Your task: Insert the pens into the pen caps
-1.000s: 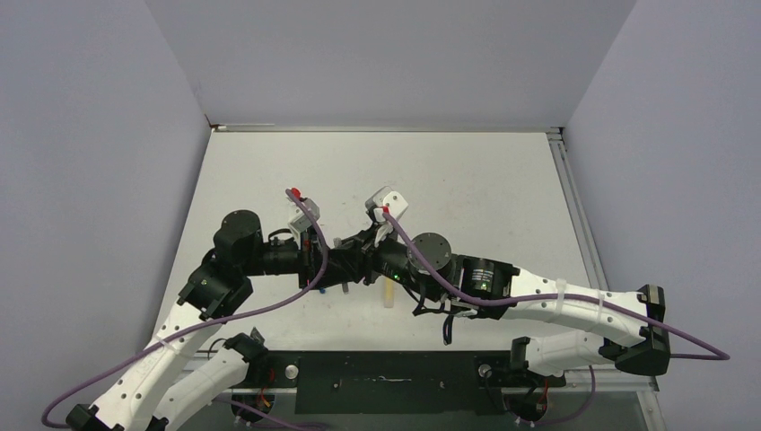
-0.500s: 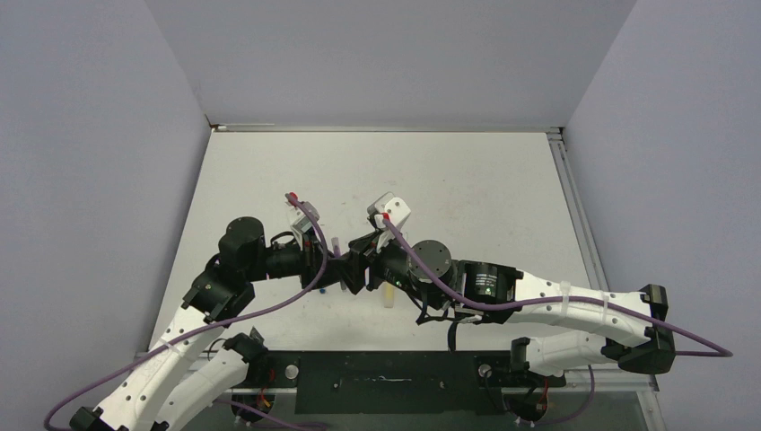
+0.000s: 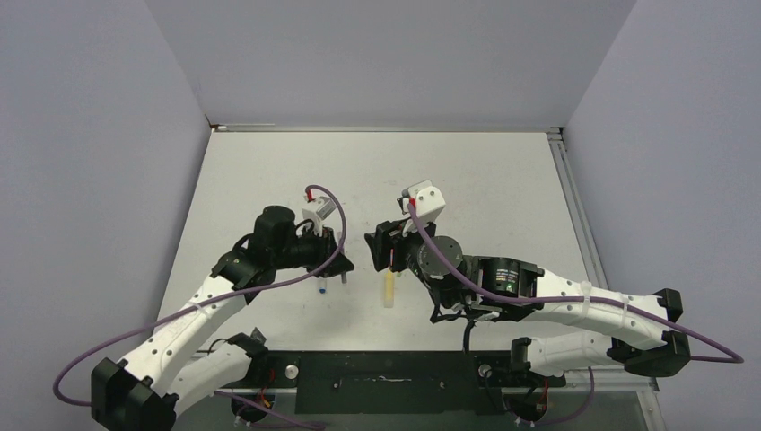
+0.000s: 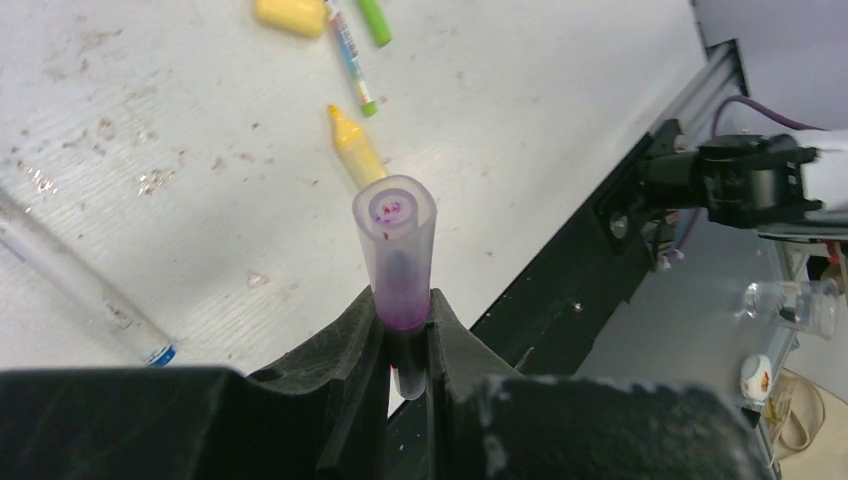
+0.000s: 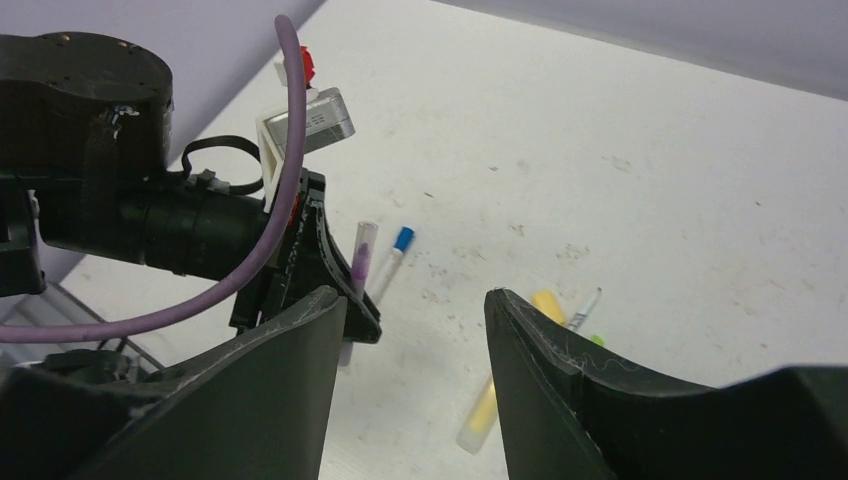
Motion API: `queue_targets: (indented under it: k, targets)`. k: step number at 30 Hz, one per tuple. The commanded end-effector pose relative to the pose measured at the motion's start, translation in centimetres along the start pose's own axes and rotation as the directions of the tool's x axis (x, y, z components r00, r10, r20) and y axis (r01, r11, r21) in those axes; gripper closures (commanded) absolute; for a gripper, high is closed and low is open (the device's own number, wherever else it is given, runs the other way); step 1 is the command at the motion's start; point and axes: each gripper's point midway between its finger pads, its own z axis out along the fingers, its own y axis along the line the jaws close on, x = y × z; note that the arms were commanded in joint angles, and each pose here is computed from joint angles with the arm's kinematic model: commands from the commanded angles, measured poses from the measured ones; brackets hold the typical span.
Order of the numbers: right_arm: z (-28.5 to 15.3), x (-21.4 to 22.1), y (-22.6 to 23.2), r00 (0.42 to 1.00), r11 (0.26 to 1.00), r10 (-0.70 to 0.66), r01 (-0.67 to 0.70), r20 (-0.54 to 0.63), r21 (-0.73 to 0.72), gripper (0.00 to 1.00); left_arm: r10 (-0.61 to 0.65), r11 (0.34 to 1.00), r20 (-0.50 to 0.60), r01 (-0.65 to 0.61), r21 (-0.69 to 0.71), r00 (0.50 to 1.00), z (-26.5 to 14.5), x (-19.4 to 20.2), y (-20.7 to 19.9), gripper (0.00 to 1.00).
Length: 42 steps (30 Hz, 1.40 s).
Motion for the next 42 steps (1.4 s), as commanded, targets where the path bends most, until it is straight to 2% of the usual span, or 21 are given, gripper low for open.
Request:
queue_targets:
  k: [1,7,14,19,29,42]
  targets:
    - [-0.3,1.5,-3.5,0.999,0.989,-0.018,0.024,-0.041,0.146,0.46,-0.069,0.987,-0.016,0.066,-0.147,0.998,1.7,-1.1,2.7,1.00]
    - [-0.1,4.7,-5.8,0.992,0.979,-0.026,0.051,-0.125,0.199,0.45,-0.131,0.962,-0.092,0.104,-0.253,0.987,4.2,-0.6,5.1,1.00]
    - [0.6,8.3,-8.2,0.974,0.976,0.033,0.017,-0.224,0.218,0.44,-0.188,0.908,-0.151,0.113,-0.404,0.971,6.3,0.3,8.3,1.00]
    - [0.5,9.9,-9.2,0.964,0.975,0.051,0.009,-0.261,0.223,0.44,-0.223,0.888,-0.188,0.120,-0.443,0.957,7.6,1.0,9.5,1.00]
    - [0.0,11.3,-10.2,0.958,0.972,0.070,-0.003,-0.278,0.234,0.44,-0.279,0.843,-0.232,0.122,-0.524,0.932,8.8,2.9,11.8,0.89]
    - [0.2,12.1,-10.2,0.952,0.972,0.080,-0.009,-0.294,0.236,0.42,-0.289,0.830,-0.240,0.118,-0.545,0.927,8.6,3.2,12.0,0.66]
